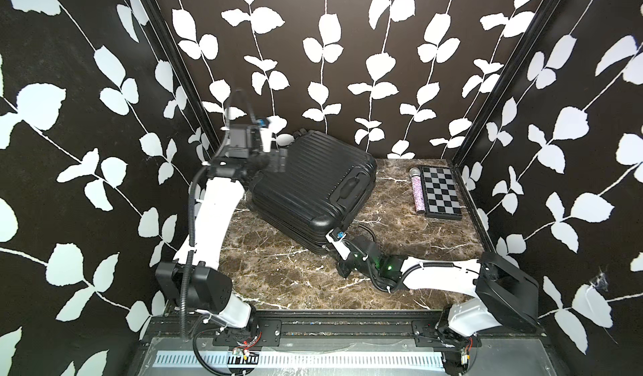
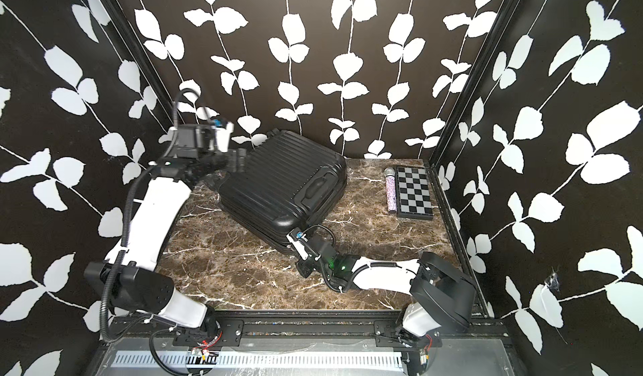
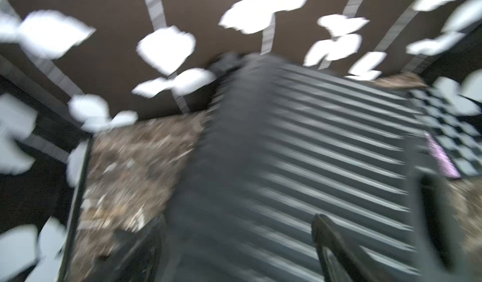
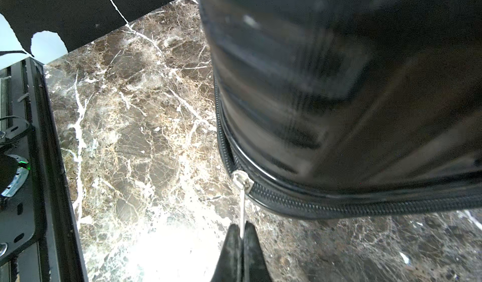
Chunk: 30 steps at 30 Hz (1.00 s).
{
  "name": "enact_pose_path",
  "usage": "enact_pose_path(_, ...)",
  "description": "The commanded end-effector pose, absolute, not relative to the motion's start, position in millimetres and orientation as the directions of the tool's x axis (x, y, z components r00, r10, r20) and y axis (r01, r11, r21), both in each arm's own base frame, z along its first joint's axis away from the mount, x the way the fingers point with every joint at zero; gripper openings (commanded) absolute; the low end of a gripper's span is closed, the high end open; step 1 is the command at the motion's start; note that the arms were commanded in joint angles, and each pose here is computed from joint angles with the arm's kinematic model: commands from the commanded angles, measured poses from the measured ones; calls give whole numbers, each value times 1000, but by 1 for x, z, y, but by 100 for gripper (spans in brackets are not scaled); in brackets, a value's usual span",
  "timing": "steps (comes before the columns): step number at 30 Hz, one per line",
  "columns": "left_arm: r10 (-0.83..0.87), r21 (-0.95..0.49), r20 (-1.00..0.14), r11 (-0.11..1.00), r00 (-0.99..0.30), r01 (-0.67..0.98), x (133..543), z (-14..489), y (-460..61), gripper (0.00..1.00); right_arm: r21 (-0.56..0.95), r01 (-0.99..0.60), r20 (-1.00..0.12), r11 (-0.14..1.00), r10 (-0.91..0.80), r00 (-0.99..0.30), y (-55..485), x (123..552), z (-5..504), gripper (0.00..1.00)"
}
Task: Close the suitcase zippers
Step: Zip the zipper on the suitcase, then adjust the suitcase at the center of the board.
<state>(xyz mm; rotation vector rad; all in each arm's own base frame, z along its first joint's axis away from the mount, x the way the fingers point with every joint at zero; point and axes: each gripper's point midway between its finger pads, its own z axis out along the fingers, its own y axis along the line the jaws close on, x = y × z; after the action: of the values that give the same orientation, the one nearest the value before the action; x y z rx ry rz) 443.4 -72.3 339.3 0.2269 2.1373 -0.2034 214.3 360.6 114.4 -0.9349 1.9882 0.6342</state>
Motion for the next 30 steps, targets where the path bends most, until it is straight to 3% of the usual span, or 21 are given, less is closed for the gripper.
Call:
enact_pose_path(1,50,-122,-795,963,-604,240,438,316,-58,89,89,-771,-842,631,-365,-396,350,219,115,0)
enact_pose_path(16,65,-241,-616,933,-785,266,450,230,-51,86,87,-758,-838,647,-363,-407,345,221,115,0)
enact_pose_path(30,58,-329,-531,905,-846,269,375,213,-65,81,65,-603,-818,795,-303,-488,289,257,113,0)
